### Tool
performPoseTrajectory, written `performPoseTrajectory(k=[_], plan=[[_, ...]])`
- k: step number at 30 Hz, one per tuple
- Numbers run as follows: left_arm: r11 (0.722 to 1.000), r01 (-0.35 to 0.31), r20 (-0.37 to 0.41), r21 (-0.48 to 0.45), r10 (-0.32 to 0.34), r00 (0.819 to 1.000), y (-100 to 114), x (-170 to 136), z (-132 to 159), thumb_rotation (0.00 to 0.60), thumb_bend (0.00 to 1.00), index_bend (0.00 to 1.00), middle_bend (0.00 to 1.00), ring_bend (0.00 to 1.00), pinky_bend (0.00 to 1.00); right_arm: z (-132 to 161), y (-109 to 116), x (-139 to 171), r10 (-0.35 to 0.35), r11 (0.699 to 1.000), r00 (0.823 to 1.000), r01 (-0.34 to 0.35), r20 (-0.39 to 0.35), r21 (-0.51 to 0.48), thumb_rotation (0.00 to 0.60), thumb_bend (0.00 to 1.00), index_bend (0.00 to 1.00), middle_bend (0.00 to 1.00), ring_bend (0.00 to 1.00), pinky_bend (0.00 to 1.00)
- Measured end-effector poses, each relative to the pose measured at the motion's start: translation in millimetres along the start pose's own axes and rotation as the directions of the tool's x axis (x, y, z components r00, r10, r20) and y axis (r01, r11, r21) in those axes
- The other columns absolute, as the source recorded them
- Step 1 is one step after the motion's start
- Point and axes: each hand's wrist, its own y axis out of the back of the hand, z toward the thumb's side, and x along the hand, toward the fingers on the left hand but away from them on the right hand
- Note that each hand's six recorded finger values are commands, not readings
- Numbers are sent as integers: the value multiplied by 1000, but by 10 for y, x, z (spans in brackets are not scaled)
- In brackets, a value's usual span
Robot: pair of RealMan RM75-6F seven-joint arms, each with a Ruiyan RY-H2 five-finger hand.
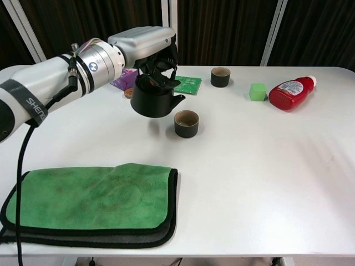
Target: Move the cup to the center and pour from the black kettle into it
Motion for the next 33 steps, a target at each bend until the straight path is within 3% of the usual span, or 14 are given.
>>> performPoseTrajectory(k=[33], plan=[[993, -26, 4, 116, 25, 1000, -14, 94, 102, 600, 465, 1000, 1000, 938, 511, -31, -6, -11, 3, 1000, 1000, -3, 4, -1, 600, 181, 0, 0, 0, 0]])
